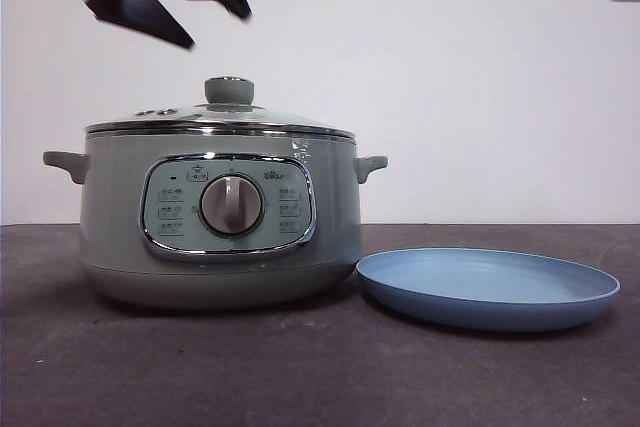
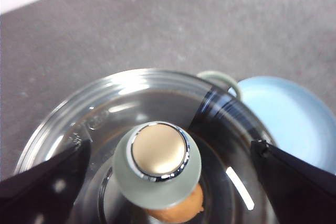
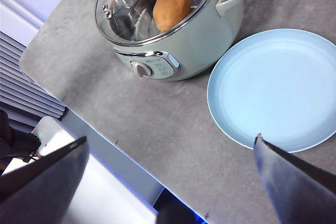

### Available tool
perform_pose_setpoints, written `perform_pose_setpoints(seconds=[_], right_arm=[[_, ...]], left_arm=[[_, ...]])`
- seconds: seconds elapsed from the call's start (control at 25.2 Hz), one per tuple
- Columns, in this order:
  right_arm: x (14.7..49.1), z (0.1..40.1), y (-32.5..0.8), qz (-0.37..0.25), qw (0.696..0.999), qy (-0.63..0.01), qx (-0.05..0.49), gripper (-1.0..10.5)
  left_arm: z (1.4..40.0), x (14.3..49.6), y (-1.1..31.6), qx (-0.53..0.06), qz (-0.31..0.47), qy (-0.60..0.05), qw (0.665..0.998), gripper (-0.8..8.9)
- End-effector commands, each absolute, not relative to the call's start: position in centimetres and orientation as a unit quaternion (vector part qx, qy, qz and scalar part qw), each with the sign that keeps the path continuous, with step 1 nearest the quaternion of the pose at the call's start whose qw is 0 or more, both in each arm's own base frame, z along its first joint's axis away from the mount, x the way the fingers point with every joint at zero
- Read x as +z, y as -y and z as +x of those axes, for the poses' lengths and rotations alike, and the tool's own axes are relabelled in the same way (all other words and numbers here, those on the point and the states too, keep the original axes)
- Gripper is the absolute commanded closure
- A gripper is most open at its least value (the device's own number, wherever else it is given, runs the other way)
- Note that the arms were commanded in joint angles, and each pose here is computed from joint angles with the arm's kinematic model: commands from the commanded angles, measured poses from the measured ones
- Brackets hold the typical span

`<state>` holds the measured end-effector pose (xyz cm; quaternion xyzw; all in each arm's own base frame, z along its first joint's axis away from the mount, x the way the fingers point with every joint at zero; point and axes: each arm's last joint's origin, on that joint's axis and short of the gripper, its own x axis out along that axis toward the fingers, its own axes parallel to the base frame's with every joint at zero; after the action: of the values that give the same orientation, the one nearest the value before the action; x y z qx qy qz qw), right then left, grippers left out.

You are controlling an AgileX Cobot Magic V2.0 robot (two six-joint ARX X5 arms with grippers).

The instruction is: Take the potato out from the steamer,put the potato on the plate,close the lid

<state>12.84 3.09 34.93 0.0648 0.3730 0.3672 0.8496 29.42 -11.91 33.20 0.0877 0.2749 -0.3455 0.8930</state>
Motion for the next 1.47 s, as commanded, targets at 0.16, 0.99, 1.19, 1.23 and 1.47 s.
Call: perform_pose_setpoints(seconds=[0.16, 0.99, 1.19, 1.23, 1.47], right_arm=[[35.1, 12.9, -3.1, 0.065, 0.85, -0.368, 0.37, 3.5], [35.2, 13.0, -3.1, 0.062, 0.854, -0.361, 0.371, 3.5], [35.2, 13.0, -3.1, 0.066, 0.853, -0.362, 0.37, 3.5], [35.2, 13.0, -3.2, 0.067, 0.854, -0.361, 0.369, 3.5], [35.2, 13.8, -3.2, 0.077, 0.855, -0.359, 0.366, 3.5]], left_arm=[[31.3, 30.5, 13.7, -0.347, 0.125, -0.292, 0.882, 1.22], [31.5, 29.9, 13.9, -0.342, 0.124, -0.306, 0.88, 8.22], [31.1, 30.9, 13.7, -0.338, 0.112, -0.292, 0.888, 8.22], [31.1, 31.2, 13.6, -0.338, 0.111, -0.287, 0.889, 8.22], [28.9, 34.6, 12.4, -0.33, 0.107, -0.243, 0.906, 8.22]])
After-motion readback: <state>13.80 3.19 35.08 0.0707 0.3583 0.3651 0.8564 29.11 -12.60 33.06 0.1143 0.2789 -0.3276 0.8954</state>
